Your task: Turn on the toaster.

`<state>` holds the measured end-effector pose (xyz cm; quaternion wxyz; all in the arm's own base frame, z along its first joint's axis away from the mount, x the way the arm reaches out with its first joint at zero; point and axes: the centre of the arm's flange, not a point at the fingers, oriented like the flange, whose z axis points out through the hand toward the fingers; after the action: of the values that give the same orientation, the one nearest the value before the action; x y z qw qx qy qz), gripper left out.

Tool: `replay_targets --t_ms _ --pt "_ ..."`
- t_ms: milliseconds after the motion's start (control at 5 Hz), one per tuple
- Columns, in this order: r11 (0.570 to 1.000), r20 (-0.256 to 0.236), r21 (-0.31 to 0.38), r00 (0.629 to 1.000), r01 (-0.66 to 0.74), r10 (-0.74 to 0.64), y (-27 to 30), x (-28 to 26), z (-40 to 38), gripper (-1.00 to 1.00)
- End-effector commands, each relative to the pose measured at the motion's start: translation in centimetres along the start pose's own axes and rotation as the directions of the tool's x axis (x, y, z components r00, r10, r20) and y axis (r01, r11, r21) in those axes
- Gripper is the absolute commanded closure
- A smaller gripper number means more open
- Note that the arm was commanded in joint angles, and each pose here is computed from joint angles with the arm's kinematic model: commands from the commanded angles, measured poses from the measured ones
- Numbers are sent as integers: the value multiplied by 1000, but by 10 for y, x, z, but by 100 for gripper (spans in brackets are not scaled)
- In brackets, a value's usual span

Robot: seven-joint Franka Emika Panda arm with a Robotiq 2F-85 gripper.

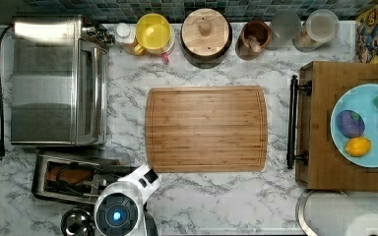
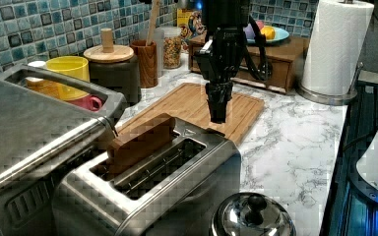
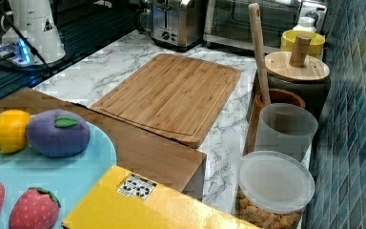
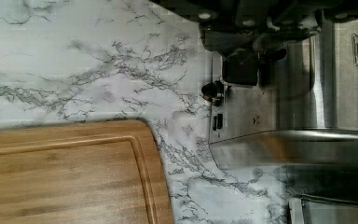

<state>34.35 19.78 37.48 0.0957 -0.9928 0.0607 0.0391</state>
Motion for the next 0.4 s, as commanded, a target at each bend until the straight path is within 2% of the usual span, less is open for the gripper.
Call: replay_targets --t_ms 200,400 --pt "996 -67 37 994 85 -82 -40 -3 -6 100" --pt "999 -24 2 999 46 -46 -40 7 10 100"
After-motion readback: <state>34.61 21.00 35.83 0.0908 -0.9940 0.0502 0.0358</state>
